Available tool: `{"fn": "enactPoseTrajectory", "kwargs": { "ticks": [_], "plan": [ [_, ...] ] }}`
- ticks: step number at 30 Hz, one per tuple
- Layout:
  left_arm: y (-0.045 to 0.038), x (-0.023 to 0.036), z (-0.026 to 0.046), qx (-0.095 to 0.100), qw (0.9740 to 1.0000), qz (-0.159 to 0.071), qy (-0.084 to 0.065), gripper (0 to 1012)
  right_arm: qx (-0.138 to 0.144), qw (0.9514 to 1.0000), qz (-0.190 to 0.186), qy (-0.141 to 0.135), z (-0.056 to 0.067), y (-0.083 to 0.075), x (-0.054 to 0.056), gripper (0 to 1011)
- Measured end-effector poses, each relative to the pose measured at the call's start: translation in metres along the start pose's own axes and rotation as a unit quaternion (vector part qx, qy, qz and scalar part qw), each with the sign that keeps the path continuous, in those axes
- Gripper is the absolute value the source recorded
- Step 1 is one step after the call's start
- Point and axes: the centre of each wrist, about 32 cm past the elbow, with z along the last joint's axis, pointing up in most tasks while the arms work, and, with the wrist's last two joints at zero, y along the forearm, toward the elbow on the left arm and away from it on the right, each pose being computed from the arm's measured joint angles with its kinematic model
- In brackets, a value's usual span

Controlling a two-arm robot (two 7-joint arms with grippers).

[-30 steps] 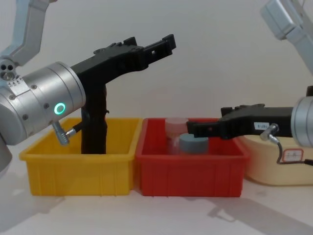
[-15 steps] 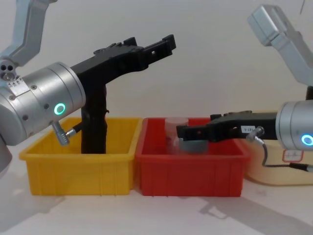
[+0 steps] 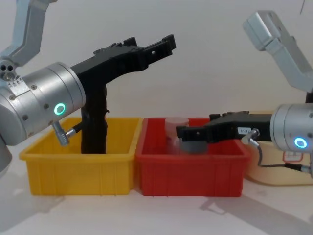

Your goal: Pick up the garbage bag with the one hand and transfer it to the other hand.

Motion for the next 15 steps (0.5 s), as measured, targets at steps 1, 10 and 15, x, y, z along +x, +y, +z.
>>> {"fn": "enactPoseTrajectory", "kwargs": {
  "ticks": [1,10,15],
  "plan": [
    [0.0000,-0.0001,0.0000,0.000,1.0000,0.000,0.000,1000,0.001,1.0000,-0.002,-0.004,-0.0005,0.0002,0.0001,1000],
    [0.0000,0.0000,0.0000,0.000,1.0000,0.000,0.000,1001,0.006,0.9994,-0.010,-0.032,-0.0056,0.0023,-0.0002,1000],
    [0.0000,0.0000,0.0000,0.000,1.0000,0.000,0.000,1000,0.006,0.9994,-0.012,-0.033,-0.0070,0.0032,-0.0002,1000]
  ]
}}
